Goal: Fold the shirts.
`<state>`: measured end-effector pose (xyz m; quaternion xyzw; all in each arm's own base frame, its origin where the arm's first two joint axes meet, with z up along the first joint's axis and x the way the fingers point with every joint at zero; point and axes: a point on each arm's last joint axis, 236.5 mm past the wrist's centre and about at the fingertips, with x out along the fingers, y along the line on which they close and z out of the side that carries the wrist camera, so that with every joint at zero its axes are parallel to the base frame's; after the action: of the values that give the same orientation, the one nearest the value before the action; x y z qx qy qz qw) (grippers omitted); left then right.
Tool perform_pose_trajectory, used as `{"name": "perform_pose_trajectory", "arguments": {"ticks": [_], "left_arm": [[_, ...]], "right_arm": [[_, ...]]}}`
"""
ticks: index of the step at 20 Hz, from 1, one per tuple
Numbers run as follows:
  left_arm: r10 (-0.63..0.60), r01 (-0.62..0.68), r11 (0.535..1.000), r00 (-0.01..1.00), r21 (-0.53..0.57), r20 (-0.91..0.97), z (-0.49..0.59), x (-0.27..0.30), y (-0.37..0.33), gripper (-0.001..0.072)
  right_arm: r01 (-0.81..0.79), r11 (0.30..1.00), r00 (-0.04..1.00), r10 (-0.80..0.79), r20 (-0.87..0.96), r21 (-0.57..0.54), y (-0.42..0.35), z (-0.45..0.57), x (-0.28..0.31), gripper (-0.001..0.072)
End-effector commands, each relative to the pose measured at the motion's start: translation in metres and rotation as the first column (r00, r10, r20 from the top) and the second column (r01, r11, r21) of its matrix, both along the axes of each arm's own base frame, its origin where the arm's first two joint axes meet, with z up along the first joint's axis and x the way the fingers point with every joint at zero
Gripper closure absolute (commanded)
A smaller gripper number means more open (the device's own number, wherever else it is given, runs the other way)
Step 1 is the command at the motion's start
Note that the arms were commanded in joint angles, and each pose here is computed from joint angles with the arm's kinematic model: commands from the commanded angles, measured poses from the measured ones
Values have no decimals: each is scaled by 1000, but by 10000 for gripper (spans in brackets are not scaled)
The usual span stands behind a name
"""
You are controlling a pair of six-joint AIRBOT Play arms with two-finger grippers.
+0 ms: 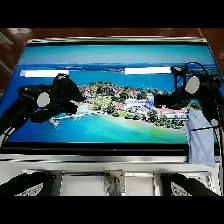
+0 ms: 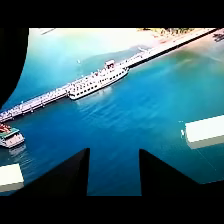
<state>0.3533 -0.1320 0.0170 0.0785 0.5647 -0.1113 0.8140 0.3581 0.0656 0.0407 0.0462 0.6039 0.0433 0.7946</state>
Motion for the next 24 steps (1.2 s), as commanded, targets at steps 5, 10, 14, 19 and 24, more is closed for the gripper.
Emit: {"name": "perform_pose_trajectory", "arguments": {"ticks": [5,10,14,19,24], "left_arm": [[0,0,1000,1000,1,-1,0,0,0,322],[0,0,1000,1000,1,-1,0,0,0,323],[4,-4,1000,1000,-3,-2,0,0,0,322],[5,-4,1000,999,-30,38,3,9,-6,322],[-17,14,1000,989,24,147,13,34,8,6]], "right_arm": [[0,1000,1000,0,1,0,0,0,0,77],[13,1000,995,-15,102,18,3,8,23,77],[15,1000,992,-17,123,22,4,10,28,77],[-21,1000,996,20,-82,-11,-2,-5,-20,77],[-38,999,985,36,-169,-10,-1,-8,-40,77]]}}
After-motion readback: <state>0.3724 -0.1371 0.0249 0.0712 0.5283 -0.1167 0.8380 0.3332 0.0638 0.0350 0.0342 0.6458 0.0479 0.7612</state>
